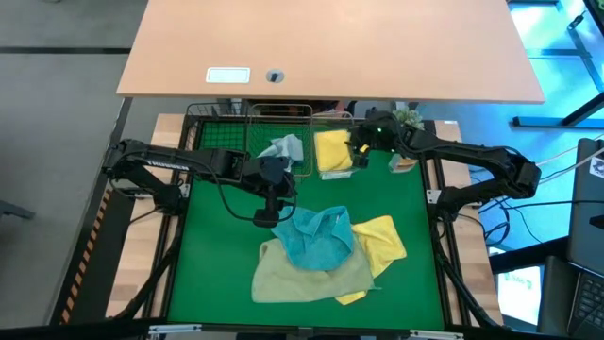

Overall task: Sort microfiber towel by color & place in baskets
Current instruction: Put the blue microfiber towel into the golden wire basket

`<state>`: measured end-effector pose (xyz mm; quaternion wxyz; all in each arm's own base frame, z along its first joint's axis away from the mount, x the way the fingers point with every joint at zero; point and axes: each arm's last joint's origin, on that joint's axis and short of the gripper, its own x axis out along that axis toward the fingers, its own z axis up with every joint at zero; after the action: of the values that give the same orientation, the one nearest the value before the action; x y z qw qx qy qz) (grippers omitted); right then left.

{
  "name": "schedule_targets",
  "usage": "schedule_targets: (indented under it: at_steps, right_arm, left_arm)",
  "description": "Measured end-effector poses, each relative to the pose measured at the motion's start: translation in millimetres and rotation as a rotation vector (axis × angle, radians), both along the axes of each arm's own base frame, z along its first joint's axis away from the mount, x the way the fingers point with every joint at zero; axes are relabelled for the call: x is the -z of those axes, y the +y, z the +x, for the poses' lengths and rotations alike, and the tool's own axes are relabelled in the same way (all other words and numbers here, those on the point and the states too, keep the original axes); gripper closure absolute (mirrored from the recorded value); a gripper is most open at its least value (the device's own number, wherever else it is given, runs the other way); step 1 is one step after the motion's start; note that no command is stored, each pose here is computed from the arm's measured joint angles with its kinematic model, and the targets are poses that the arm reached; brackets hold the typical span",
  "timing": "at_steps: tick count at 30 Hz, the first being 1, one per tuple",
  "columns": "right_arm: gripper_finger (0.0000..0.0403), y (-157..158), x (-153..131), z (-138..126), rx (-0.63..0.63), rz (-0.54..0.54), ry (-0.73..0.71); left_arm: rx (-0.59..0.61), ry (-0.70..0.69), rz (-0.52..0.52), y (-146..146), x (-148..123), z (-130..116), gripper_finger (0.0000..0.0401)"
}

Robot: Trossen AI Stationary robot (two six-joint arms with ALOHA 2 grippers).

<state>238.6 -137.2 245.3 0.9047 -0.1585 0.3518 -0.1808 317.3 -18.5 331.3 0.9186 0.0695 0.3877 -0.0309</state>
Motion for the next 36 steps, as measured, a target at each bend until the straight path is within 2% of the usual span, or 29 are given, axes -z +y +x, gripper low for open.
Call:
schedule_targets:
  at_steps: [6, 15, 26, 32, 36]
  right_arm:
    - [0.0189, -1, -2, 1, 0.000, -0.009, -0.017]
    - [0.0186, 0, -2, 1, 0.042, 0.043, -0.052]
    - [0.0187, 0, -2, 1, 0.047, 0.050, -0.059]
    - [0.0187, 0, -2, 1, 0.048, 0.050, -0.060]
    - [0.0187, 0, -2, 2, 0.045, 0.050, -0.060]
  left_arm:
    - [0.000, 0.000, 0.000, 0, 0, 0, 0.0257]
    - [0.001, -0.044, -0.003, -1, 10, 19, 0.0257]
    - [0.015, 0.100, -0.012, -4, 64, 52, 0.0257]
    - [0.062, 0.207, -0.081, -7, 101, 67, 0.0257]
    - [0.097, 0.213, -0.163, -6, 111, 74, 0.0257]
